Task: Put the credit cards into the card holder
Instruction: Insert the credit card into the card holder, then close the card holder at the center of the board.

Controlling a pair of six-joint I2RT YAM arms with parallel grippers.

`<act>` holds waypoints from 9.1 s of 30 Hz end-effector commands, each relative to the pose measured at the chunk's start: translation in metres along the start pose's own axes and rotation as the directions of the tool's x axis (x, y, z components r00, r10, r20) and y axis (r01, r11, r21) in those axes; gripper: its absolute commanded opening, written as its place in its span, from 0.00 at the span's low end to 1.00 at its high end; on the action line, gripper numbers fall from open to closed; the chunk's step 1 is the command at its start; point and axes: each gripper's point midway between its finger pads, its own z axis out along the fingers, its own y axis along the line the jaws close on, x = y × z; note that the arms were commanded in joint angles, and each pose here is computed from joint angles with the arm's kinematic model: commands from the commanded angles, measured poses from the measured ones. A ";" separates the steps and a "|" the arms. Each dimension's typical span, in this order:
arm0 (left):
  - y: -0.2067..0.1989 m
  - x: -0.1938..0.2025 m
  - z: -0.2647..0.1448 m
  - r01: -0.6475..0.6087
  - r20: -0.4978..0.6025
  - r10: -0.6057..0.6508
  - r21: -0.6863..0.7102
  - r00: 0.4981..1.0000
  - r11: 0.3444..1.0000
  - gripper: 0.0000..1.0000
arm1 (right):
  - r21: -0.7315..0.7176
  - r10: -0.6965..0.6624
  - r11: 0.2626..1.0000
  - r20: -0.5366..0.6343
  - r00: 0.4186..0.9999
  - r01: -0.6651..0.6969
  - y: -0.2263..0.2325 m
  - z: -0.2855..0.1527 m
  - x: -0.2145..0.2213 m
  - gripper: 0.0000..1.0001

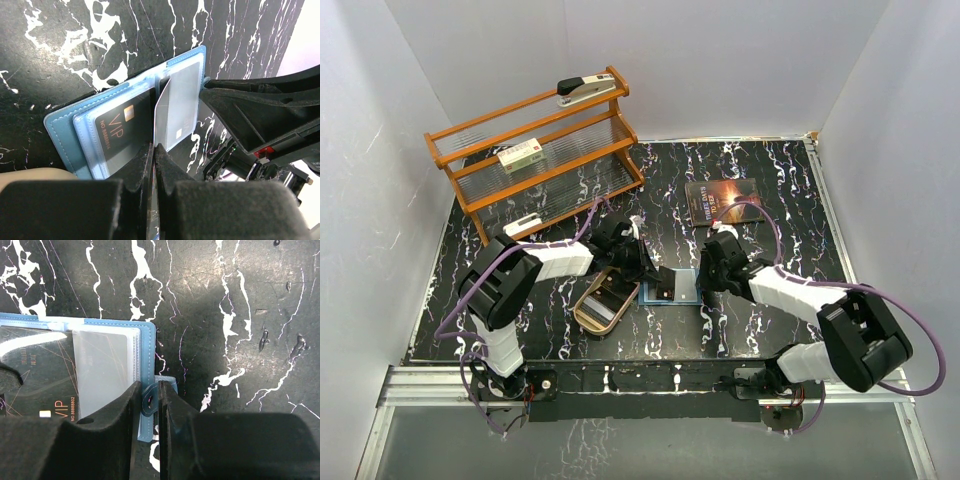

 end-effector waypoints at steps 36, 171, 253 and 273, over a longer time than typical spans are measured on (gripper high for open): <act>0.010 0.019 0.000 -0.117 -0.102 0.100 -0.176 0.990 0.977 0.00 | -0.052 0.103 0.993 0.005 0.995 -0.102 0.007 -0.009 0.007 0.15; -0.043 0.023 0.040 -0.122 -0.046 0.118 -0.091 0.992 0.988 0.48 | -0.033 0.137 0.990 0.093 0.986 -0.135 0.003 -0.031 -0.011 0.00; -0.084 0.034 0.003 -0.037 0.029 0.035 0.050 0.999 0.998 0.73 | -0.014 0.262 0.965 0.069 0.963 -0.262 -0.018 -0.022 0.019 0.00; -0.100 0.032 -0.021 -0.104 0.102 0.095 0.089 0.990 0.991 0.68 | -0.300 0.150 0.946 0.077 0.986 -0.121 0.038 -0.019 0.000 0.00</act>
